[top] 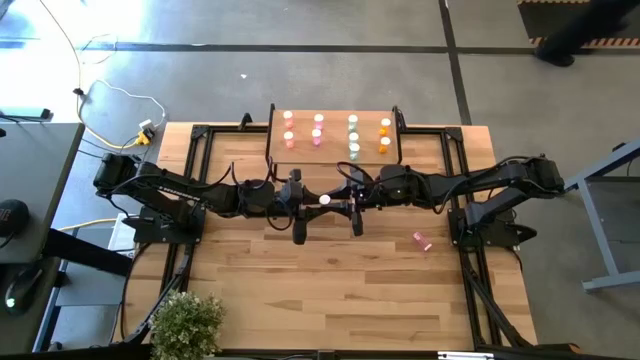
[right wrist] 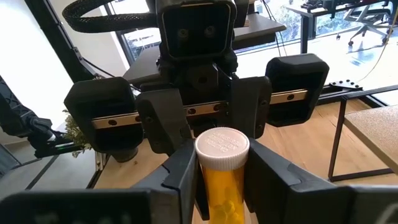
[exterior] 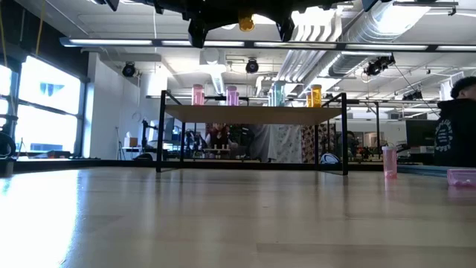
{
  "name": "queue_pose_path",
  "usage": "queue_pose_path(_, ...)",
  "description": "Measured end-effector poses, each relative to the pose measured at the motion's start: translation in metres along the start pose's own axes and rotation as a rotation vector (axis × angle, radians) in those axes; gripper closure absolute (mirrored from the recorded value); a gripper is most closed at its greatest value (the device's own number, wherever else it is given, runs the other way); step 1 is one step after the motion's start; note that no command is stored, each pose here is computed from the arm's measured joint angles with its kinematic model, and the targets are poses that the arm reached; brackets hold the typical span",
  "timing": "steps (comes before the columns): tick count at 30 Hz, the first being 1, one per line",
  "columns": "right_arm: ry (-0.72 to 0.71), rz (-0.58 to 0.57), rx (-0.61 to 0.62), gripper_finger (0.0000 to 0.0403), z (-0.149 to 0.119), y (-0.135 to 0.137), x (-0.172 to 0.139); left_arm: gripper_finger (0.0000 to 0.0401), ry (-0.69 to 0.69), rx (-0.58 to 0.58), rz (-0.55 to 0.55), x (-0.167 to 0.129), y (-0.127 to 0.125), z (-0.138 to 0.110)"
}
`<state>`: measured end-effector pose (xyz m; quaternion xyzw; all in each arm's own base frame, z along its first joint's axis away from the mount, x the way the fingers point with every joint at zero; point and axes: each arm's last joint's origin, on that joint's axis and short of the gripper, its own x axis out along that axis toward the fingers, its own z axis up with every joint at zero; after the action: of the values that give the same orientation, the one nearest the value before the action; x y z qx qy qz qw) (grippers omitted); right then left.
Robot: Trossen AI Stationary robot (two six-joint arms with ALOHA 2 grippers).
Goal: Pick and place medicine bottles onto shelf by color
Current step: Put the orange pill bottle aligned with the other orange pill bottles on the shelf
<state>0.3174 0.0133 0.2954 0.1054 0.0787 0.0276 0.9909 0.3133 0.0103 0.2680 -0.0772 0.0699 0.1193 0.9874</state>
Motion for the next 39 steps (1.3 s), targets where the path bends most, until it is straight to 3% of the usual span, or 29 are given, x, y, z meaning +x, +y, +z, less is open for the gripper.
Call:
queue_pose_path(10,0.000,0.000,0.000,0.0297,0.000,0.000,0.000,0.0299,0.000,0.000,0.000,0.000,0.000,0.000)
queue_pose_path(21,0.006,-0.013,0.016,0.0297,0.001,0.000,-0.002,0.0203,0.029,-0.035,0.024,0.000,0.001,-0.003)
queue_pose_path(27,-0.009,-0.107,0.015,0.0297,0.013,0.001,-0.022,0.0169,0.029,-0.044,0.048,-0.003,0.002,-0.001)
queue_pose_path(39,-0.111,-0.366,-0.045,0.0297,0.047,0.002,-0.090,0.0171,0.013,0.004,0.045,-0.007,0.002,0.004)
